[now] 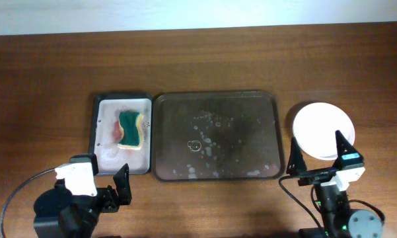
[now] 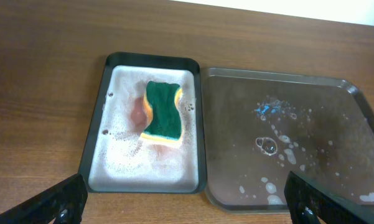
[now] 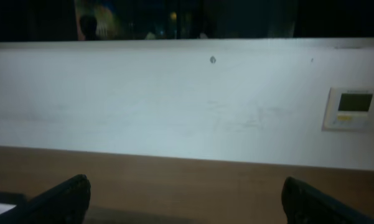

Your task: Clean dirty plates on tray and stack at the side

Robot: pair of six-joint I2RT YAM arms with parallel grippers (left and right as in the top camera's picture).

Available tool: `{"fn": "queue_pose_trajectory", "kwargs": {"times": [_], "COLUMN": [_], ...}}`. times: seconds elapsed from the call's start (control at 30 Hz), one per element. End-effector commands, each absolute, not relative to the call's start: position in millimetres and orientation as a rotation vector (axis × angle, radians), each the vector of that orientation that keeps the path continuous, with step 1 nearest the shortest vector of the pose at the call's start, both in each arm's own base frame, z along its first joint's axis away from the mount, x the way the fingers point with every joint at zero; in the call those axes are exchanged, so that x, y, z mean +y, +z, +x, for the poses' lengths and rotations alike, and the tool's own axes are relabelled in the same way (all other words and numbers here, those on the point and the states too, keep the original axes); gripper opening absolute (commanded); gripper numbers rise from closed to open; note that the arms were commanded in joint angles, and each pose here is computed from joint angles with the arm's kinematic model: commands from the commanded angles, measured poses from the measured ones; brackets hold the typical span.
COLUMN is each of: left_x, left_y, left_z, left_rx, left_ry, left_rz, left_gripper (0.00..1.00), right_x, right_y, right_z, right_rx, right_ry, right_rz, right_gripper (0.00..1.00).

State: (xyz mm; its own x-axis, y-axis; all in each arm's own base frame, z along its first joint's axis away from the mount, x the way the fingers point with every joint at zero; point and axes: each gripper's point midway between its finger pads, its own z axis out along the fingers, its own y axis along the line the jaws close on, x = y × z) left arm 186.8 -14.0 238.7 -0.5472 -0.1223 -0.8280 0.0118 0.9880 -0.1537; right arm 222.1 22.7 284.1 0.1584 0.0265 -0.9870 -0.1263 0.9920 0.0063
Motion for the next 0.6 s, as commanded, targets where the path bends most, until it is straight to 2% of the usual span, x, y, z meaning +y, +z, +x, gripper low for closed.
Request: {"fn": "queue_pose_trajectory", "kwargs": {"times": [0.0, 0.13, 0.5, 0.57], "left_x": [-14.5, -14.5, -14.5, -14.5], "left_y": [237.2, 237.2, 237.2, 237.2], "left_z": [186.6, 186.6, 186.6, 186.6], "left_rx": [2.144, 2.144, 2.144, 2.144], "left_ry": [-0.167, -0.167, -0.167, -0.167], "left_rz": [-0.057, -0.057, -0.057, -0.057], "left_gripper": [0.99, 1.00, 0.99, 0.99], "right_x": [23.0, 19.8, 17.4, 17.2], "right_y": [269.7, 256.3, 156.4, 157.0], "right_z": [225.3, 231.9, 245.4, 245.4], "right_rx": [1.352, 1.331, 1.644, 1.642], "right_ry": [0.111, 0.097, 0.052, 0.054], "right_rz": [-0.080, -0.064, -0.086, -0.083], "right_gripper": [0.99, 0.99, 0.99, 0.99]}}
